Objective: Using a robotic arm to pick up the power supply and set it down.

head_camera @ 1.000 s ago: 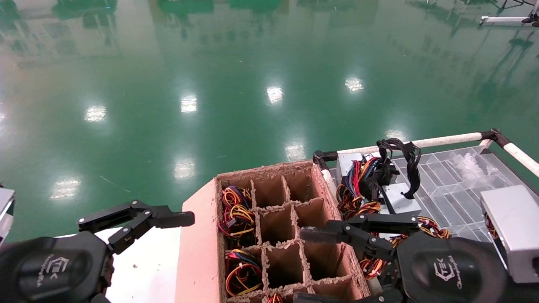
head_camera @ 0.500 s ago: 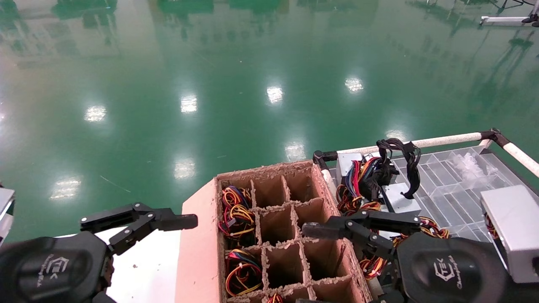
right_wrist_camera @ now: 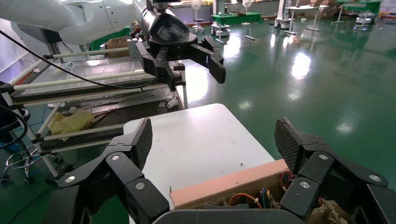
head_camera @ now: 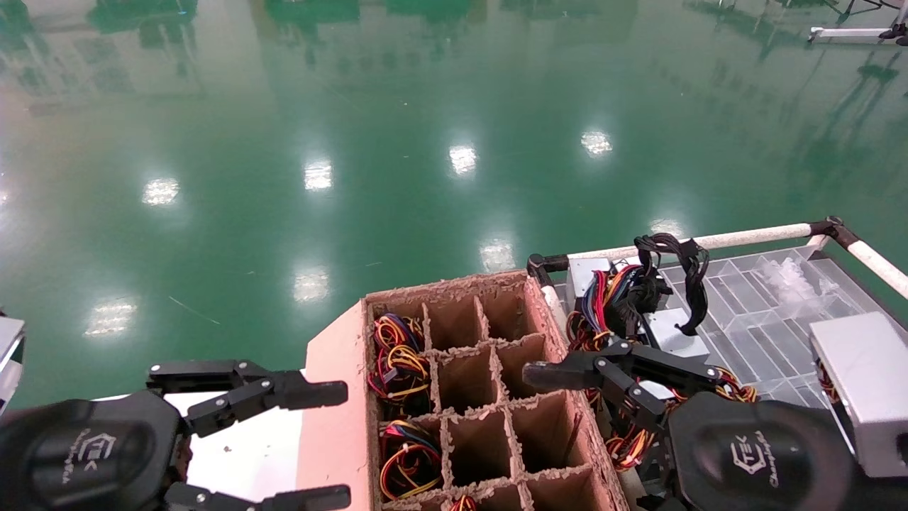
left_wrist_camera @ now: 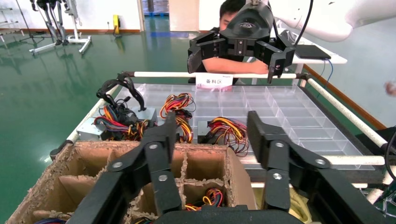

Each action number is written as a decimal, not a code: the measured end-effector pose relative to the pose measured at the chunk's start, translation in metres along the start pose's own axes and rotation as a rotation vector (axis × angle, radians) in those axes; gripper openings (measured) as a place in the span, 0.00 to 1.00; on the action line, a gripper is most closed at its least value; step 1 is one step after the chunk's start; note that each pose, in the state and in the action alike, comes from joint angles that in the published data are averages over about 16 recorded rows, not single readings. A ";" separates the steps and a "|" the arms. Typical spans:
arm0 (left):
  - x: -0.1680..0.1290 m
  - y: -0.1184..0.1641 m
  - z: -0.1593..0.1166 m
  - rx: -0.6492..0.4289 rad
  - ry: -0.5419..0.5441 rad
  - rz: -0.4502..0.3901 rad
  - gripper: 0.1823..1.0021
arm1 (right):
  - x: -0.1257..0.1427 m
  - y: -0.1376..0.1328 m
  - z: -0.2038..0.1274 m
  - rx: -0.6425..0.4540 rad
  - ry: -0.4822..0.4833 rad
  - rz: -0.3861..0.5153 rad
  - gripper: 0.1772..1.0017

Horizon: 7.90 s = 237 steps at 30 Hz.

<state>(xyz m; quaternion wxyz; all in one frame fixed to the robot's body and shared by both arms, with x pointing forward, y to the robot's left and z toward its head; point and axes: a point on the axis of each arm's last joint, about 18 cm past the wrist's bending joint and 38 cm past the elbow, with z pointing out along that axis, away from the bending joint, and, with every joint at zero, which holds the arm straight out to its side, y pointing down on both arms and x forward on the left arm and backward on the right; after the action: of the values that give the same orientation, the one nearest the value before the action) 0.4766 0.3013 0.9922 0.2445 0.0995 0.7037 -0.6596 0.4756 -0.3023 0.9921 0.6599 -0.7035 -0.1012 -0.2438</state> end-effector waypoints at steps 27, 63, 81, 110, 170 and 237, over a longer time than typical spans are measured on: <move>0.000 0.000 0.000 0.000 0.000 0.000 0.05 | 0.024 0.037 0.022 -0.080 0.017 -0.004 1.00; 0.000 0.000 0.000 0.000 0.000 0.000 0.47 | 0.097 0.138 0.144 -0.310 -0.067 -0.102 0.95; 0.000 0.000 0.000 0.000 0.000 0.000 0.90 | 0.105 0.158 0.144 -0.331 -0.025 -0.120 0.62; 0.000 0.000 0.000 0.000 0.000 0.000 1.00 | 0.110 0.145 0.121 -0.270 0.000 -0.097 0.04; 0.000 0.000 0.000 0.000 0.000 0.000 1.00 | 0.015 -0.083 -0.252 -0.269 0.613 -0.395 0.02; 0.000 0.000 0.000 0.000 0.000 0.000 1.00 | -0.010 0.093 -0.286 -0.425 0.722 -0.046 0.02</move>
<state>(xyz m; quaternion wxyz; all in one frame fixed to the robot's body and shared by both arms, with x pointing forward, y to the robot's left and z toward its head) 0.4767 0.3014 0.9922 0.2445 0.0995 0.7037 -0.6596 0.4500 -0.5907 0.9088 0.4876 -0.6910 0.1732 -0.5048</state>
